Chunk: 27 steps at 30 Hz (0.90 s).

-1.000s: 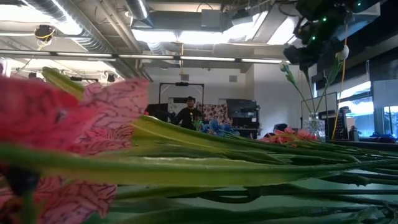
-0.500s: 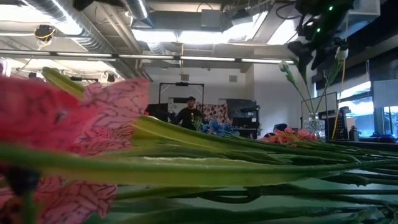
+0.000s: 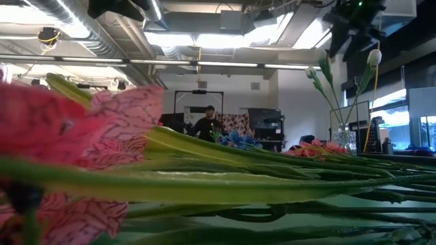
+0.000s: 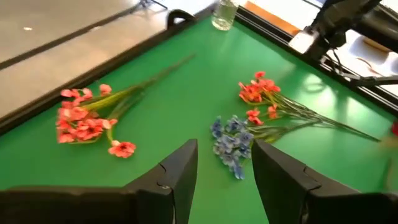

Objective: Sort flowers into vase by color
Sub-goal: Put the top left blue flowers into the violet vase

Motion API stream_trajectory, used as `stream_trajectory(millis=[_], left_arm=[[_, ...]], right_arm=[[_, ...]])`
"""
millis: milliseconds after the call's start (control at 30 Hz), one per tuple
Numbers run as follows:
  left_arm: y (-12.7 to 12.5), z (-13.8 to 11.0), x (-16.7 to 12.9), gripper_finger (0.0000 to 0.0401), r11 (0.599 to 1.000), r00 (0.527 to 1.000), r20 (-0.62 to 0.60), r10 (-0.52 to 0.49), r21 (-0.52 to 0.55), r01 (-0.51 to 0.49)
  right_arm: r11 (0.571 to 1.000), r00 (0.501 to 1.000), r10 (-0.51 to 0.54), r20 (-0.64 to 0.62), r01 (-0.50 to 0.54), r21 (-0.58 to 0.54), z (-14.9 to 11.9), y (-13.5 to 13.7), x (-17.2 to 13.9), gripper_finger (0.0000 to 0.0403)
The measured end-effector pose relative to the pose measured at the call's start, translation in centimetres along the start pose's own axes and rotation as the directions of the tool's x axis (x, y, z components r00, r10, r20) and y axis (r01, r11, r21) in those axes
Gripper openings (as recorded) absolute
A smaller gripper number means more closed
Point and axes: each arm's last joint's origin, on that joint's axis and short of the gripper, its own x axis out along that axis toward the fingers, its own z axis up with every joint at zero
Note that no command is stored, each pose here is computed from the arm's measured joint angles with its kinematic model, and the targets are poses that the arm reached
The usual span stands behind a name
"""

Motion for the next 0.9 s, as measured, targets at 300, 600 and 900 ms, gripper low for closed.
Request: stream_trajectory(millis=[300, 600, 900], left_arm=[[-0.8, -0.4, -0.3, 0.0147, 0.998, 0.998, -0.014, -0.057, 0.034, 0.058], [-1.1, -0.6, 0.4, 0.0147, 0.999, 0.998, -0.035, -0.047, 0.002, 0.047], [-3.5, -4.5, 1.6, 0.0147, 0.992, 0.903, -0.414, -0.113, -0.106, 0.075]], right_arm=[[0.97, 0.975, 0.224, 0.009, -0.221, -0.103, -1.6, 2.9, -2.5, 0.0252], [0.972, 0.975, 0.205, 0.085, -0.193, -0.132, -3.4, 5.7, -4.3, 0.0252], [0.969, 0.964, 0.236, 0.12, -0.223, -0.106, -4.9, 7.2, -5.7, 0.0252]])
